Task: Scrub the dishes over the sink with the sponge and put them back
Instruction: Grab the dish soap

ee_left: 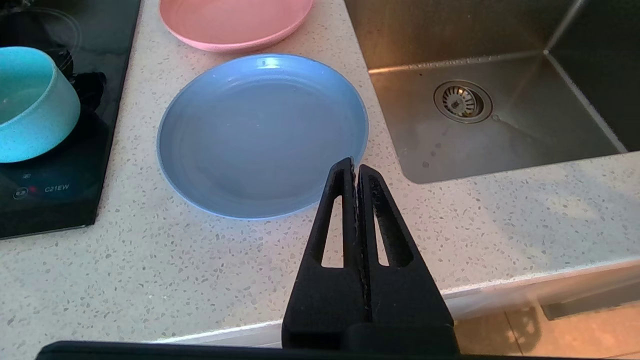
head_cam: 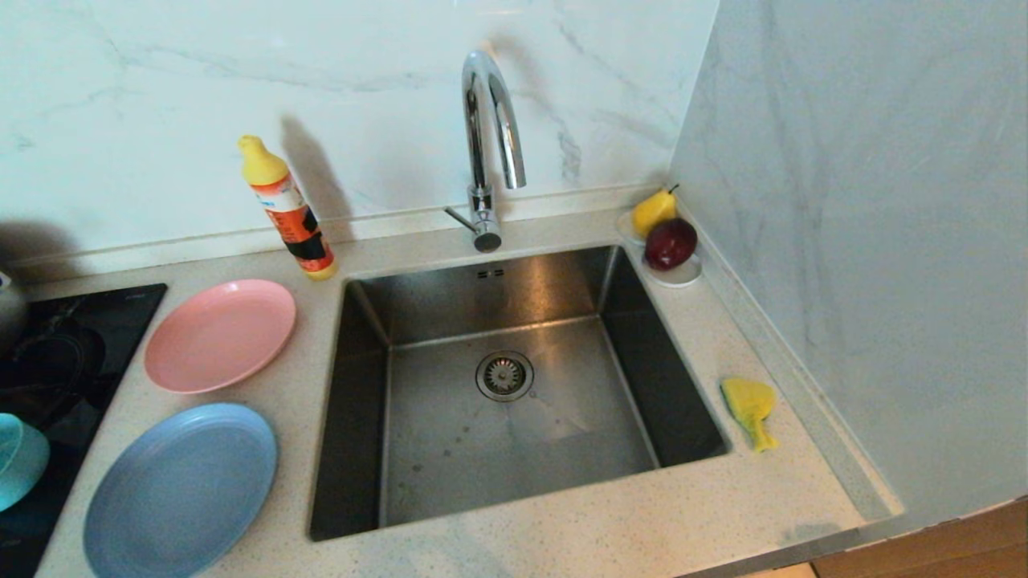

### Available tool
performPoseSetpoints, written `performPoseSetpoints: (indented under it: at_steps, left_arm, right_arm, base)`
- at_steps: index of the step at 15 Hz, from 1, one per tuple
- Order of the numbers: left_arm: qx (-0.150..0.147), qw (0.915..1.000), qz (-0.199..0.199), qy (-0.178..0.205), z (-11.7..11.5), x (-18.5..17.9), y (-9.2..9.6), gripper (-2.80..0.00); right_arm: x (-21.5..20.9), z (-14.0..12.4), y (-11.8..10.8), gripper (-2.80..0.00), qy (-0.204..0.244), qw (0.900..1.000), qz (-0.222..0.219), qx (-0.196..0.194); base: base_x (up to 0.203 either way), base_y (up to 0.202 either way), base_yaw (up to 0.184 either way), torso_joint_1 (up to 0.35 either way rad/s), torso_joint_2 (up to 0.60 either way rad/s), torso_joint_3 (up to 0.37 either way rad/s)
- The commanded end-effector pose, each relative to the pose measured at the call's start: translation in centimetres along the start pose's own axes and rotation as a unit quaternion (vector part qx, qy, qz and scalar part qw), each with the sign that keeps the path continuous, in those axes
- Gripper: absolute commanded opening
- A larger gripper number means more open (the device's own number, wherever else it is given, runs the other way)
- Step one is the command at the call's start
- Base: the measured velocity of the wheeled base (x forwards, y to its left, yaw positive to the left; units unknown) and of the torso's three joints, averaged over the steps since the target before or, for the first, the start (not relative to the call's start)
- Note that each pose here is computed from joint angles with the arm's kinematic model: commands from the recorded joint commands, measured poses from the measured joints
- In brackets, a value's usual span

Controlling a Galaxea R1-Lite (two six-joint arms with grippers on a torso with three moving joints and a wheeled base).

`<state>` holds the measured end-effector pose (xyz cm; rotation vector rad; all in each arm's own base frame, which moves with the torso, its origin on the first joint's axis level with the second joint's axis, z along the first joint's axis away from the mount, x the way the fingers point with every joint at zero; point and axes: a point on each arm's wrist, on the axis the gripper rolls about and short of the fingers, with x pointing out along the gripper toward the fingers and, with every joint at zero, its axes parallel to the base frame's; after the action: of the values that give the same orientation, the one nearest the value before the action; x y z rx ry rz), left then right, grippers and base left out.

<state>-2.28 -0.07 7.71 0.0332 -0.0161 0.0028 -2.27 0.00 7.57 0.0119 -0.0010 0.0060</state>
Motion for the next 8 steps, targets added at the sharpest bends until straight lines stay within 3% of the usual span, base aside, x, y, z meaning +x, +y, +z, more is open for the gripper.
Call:
performPoseSetpoints:
  at_steps: [1,8]
  left_arm:
    - [0.0,1.0,0.0,0.01,-0.5,0.14,-0.02,-2.8]
    - [0.0,1.0,0.0,0.01,-0.5,0.14,-0.02,-2.8]
  right_arm:
    - [-0.01,0.01,0.0,-2.8,-0.001,1.0,0.0,0.0]
    - [-0.01,-0.01,0.0,-2.8,0.0,1.0,0.0,0.0]
  base:
    - [0.0,0.0,0.0,0.0,0.0,0.0]
    - [0.0,0.0,0.0,0.0,0.0,0.0]
